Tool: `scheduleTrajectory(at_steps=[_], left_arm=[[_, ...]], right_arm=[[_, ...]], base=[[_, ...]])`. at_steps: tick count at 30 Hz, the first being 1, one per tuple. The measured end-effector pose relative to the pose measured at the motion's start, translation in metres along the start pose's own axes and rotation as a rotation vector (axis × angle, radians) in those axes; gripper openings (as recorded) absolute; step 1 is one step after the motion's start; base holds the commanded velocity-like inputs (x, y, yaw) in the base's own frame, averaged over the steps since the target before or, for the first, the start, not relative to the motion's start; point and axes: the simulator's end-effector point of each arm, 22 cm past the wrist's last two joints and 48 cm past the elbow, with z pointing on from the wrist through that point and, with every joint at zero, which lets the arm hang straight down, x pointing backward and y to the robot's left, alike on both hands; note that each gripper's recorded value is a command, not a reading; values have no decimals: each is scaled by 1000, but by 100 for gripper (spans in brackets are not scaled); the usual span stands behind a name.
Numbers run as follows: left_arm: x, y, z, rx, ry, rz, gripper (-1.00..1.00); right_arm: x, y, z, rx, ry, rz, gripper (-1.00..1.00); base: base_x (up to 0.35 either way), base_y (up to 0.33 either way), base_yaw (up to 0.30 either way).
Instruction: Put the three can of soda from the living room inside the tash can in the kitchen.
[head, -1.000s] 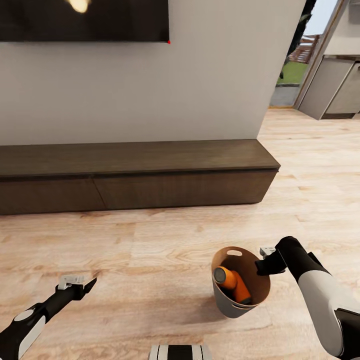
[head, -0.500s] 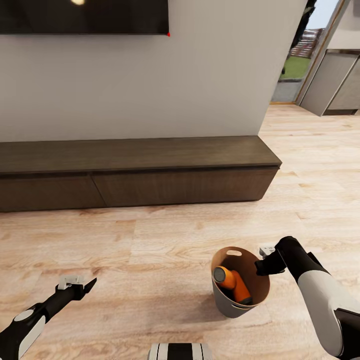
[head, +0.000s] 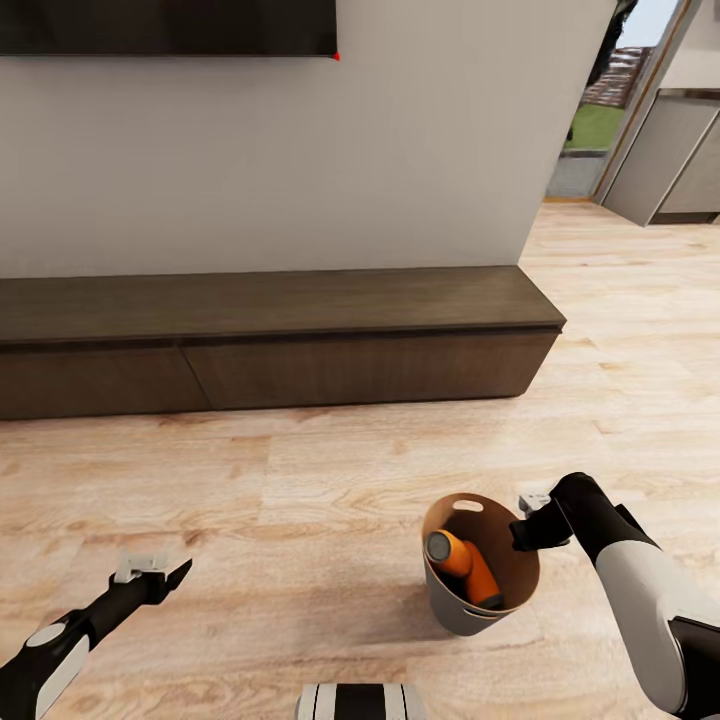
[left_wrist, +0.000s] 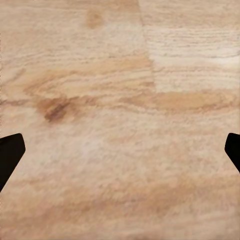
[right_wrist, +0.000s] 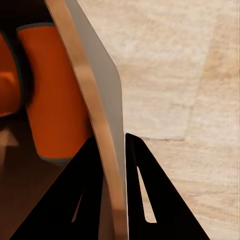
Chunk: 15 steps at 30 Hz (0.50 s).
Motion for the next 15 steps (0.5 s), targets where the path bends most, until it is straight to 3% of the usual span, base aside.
scheduleTrajectory(at_steps=[15], left_arm=[[7, 1, 2, -1, 11, 0, 100]], right_arm=[[3, 0, 7, -5, 11, 4, -100]], base=[[0, 0, 0]])
